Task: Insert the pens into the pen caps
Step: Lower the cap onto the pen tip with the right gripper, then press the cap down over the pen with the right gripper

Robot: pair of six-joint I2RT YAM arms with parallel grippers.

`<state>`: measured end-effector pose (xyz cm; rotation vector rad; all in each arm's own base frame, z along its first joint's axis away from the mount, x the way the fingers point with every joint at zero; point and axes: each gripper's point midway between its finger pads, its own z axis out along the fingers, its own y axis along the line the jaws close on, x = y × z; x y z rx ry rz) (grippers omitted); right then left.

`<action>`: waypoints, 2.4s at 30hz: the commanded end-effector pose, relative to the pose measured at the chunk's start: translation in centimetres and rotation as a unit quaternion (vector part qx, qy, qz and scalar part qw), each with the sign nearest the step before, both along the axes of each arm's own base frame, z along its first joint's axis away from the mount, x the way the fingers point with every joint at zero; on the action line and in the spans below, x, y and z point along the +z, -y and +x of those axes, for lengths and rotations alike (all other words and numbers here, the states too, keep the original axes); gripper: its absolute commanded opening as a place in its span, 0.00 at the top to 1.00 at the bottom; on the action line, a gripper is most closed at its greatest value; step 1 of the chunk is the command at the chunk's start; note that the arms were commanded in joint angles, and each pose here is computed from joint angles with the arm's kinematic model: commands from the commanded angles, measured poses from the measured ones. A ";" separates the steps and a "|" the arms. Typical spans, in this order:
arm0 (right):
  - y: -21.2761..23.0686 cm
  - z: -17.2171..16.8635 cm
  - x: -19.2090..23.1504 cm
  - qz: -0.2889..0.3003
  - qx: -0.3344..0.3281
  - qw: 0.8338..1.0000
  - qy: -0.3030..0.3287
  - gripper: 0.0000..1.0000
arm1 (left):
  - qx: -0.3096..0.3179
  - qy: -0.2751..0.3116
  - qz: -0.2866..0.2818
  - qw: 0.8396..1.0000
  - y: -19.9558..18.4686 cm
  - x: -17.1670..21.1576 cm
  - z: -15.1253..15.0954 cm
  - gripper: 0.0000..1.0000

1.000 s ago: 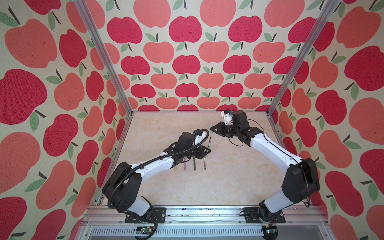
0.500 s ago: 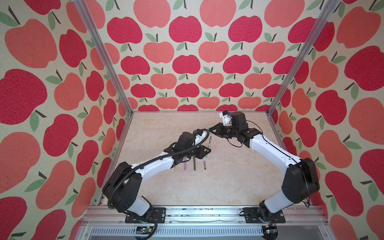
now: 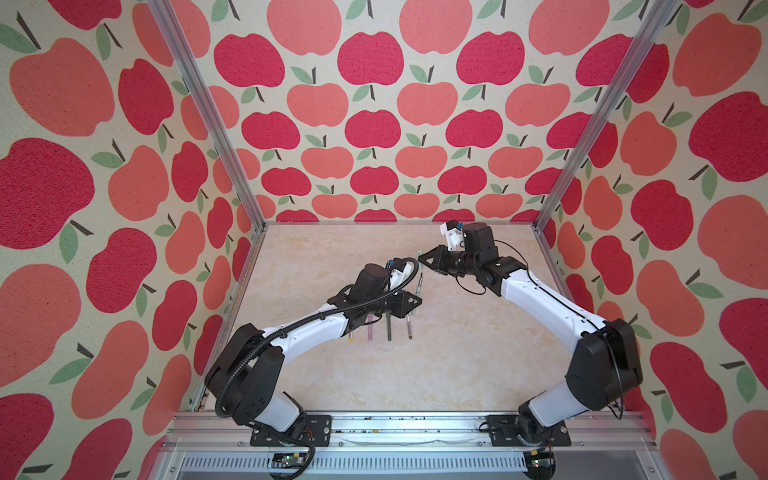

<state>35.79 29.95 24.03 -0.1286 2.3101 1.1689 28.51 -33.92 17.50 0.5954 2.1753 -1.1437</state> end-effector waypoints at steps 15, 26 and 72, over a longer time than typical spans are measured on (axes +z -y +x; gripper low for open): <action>0.6 -1.1 1.5 -0.001 0.008 1.000 0.017 1.00 | 0.000 0.006 -0.005 1.000 0.1 0.4 0.3 0.98; 0.5 -1.6 0.8 -0.006 0.015 1.000 0.010 1.00 | 0.004 0.008 -0.007 1.000 0.0 0.8 0.3 0.98; -1.1 -4.6 -1.6 0.009 0.036 0.999 0.006 1.00 | 0.026 0.046 -0.035 0.998 -0.3 2.8 1.3 0.98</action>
